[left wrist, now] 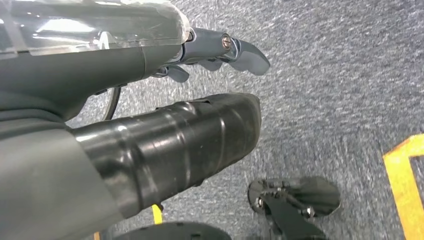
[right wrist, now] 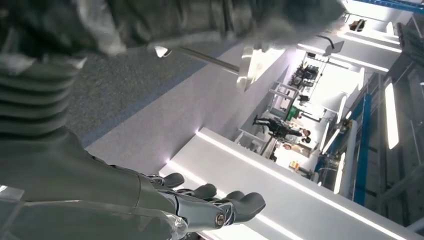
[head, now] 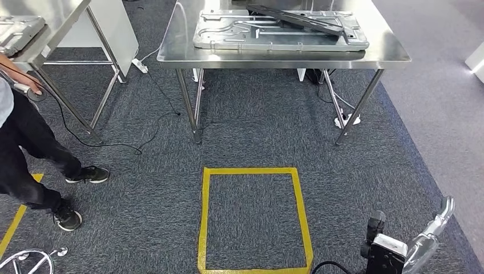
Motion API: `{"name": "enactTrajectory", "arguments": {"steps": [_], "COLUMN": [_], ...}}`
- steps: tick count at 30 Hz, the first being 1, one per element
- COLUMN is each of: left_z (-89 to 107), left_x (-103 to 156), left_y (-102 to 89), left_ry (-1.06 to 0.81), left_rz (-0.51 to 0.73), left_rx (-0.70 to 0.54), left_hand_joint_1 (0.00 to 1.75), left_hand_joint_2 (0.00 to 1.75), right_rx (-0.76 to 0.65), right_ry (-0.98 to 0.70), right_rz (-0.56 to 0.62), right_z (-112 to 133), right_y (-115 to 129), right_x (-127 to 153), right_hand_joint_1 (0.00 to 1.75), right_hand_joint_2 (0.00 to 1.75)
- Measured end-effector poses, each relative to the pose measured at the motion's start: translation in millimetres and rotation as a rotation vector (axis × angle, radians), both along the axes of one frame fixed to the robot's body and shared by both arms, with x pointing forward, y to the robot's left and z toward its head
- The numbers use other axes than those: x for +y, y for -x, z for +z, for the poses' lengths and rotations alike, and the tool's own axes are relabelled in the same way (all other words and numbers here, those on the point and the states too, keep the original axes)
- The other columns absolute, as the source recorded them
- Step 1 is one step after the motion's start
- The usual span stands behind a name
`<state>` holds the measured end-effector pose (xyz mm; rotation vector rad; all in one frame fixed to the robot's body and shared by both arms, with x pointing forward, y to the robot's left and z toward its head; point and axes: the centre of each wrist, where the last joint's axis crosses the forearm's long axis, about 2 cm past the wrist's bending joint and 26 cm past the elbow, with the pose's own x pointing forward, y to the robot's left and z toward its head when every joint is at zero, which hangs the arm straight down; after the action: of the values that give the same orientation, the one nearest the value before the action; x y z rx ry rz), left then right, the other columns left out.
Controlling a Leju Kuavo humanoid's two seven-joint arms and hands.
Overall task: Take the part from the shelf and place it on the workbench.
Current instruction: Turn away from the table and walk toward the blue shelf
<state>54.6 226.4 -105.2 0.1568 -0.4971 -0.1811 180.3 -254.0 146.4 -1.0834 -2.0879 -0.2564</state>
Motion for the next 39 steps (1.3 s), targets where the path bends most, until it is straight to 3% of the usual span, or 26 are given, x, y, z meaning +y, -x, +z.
{"name": "enactTrajectory", "arguments": {"steps": [39], "left_z": [-0.8], "left_x": [2.2], "left_y": [4.4], "left_ry": [-0.003], "left_rz": [0.008], "left_rx": [-0.008], "left_hand_joint_1": [0.00], "left_hand_joint_2": [0.00], "right_rx": [0.024], "right_ry": [-0.033], "right_rz": [0.003], "right_z": [-4.5], "right_y": [4.4], "right_x": [-2.7], "right_hand_joint_1": [0.00], "right_hand_joint_2": [0.00]}}
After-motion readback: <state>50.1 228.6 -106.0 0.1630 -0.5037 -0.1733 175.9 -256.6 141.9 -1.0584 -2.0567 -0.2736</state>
